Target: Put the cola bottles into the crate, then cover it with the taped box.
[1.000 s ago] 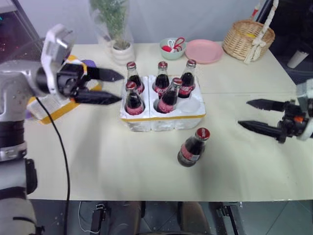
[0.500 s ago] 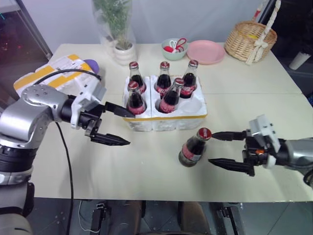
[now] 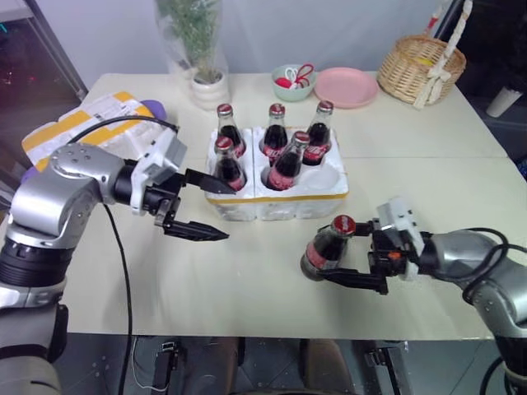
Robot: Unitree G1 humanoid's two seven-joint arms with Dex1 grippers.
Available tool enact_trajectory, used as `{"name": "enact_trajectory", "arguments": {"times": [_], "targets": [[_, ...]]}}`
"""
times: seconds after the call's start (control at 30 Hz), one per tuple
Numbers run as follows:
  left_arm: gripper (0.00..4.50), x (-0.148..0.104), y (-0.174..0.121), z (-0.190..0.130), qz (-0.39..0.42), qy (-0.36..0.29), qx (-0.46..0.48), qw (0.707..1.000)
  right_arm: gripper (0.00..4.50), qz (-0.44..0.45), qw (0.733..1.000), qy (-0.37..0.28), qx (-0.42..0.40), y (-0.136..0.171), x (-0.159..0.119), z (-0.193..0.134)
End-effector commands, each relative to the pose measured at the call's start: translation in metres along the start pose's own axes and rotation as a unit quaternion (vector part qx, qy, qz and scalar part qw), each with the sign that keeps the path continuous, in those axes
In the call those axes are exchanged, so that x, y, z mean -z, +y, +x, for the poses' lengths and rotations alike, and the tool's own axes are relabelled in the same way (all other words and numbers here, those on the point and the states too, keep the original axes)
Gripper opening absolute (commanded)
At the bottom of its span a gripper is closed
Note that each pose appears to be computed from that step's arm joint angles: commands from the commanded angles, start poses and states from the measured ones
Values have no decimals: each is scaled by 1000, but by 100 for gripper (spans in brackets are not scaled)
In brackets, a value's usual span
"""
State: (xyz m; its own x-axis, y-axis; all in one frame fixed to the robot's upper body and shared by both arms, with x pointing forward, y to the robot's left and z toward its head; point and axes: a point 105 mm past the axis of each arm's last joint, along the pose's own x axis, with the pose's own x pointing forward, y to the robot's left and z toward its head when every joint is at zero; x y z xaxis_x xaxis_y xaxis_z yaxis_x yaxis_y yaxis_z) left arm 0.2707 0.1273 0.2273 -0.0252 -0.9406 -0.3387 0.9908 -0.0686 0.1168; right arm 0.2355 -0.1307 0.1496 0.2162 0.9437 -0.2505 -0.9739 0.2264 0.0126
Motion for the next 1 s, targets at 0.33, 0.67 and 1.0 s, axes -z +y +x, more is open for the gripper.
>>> {"name": "enact_trajectory", "arguments": {"times": [0.33, 0.67, 1.0], "targets": [[450, -11, 6, -3, 31, 2, -16, 999, 279, -16, 999, -28, -15, 5, -16, 8], [450, -12, 11, -4, 33, -6, -27, 999, 269, -44, 988, -149, -1, -8, -112, -34], [450, -13, 15, -5, 35, -13, -40, 998, 269, -82, 971, -157, 163, -90, -144, -25]]}}
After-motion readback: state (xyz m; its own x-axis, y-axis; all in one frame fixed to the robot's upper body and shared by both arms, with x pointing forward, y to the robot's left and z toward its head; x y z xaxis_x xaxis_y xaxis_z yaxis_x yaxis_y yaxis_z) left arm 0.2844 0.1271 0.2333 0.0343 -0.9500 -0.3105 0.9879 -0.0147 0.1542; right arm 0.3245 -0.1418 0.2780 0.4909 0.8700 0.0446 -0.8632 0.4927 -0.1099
